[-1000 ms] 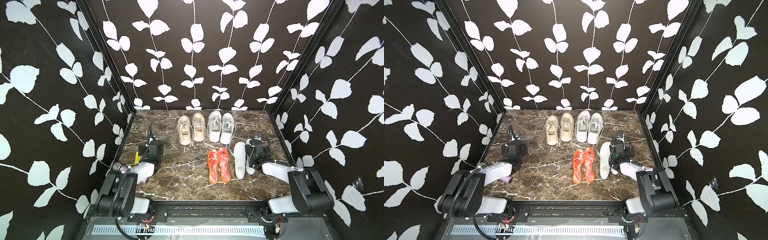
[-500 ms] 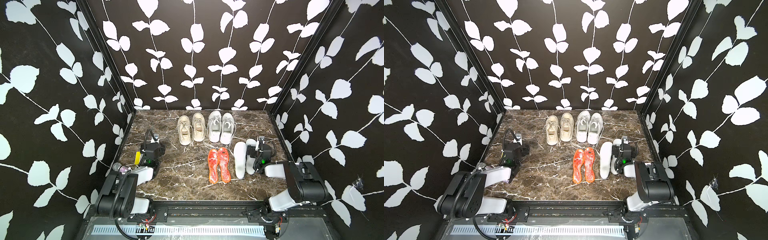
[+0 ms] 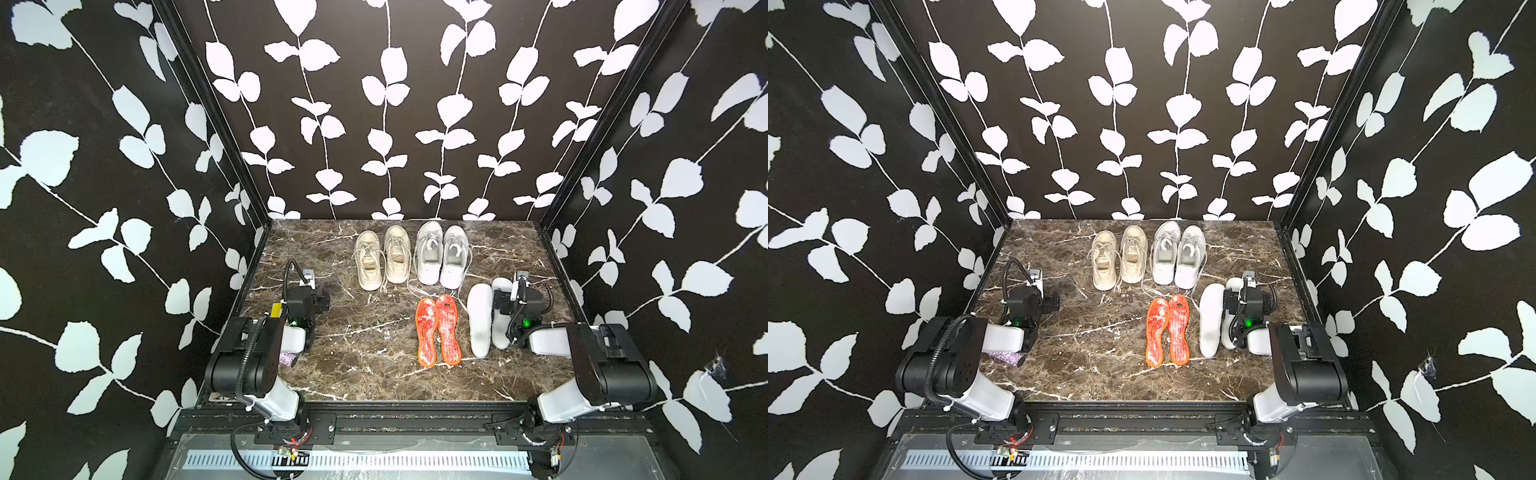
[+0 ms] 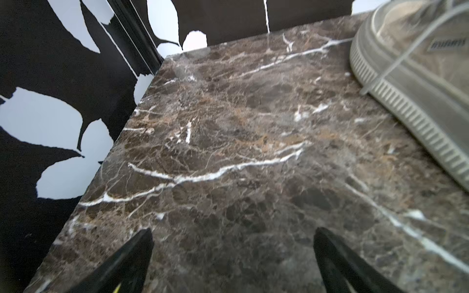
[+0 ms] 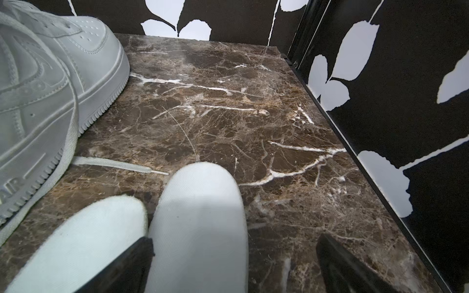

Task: Remove the insole from the shoe
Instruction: Reset both arms

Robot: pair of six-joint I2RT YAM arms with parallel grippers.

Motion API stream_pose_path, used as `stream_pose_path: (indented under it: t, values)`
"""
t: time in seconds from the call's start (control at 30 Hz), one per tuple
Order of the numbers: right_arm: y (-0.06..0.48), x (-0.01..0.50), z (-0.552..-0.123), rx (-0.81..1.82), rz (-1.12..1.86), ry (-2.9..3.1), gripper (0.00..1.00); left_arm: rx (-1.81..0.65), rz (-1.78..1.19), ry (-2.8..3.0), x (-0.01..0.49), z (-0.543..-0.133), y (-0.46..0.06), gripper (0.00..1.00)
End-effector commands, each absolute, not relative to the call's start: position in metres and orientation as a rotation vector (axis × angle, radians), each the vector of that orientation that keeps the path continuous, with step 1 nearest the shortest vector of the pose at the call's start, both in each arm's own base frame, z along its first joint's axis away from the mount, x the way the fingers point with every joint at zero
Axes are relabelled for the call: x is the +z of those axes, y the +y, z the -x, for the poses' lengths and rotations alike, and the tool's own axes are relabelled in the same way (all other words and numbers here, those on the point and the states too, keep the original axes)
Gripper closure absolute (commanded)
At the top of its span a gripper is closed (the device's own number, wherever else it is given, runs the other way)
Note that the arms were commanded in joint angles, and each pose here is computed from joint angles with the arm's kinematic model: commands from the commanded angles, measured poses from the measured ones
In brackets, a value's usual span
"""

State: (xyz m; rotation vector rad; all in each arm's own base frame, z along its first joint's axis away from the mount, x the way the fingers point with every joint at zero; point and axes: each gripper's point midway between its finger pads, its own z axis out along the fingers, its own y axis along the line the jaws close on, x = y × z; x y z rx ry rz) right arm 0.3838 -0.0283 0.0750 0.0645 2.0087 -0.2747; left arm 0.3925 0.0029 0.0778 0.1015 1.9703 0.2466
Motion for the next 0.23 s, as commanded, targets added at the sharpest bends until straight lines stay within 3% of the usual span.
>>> stream_pose_path:
  t: [0.0,0.2]
  values:
    - [-0.0235,0.0919,-0.3938,-0.249,-0.056,1.947,0.01,0.208,-0.088,1.91,0.0955,-0.4006,-0.0007,0.0]
    - [-0.0235,0.0929,-0.3926,-0.249,-0.056,1.941,0.01,0.208,-0.087,1.899,0.0975,-0.4011,-0.0009,0.0]
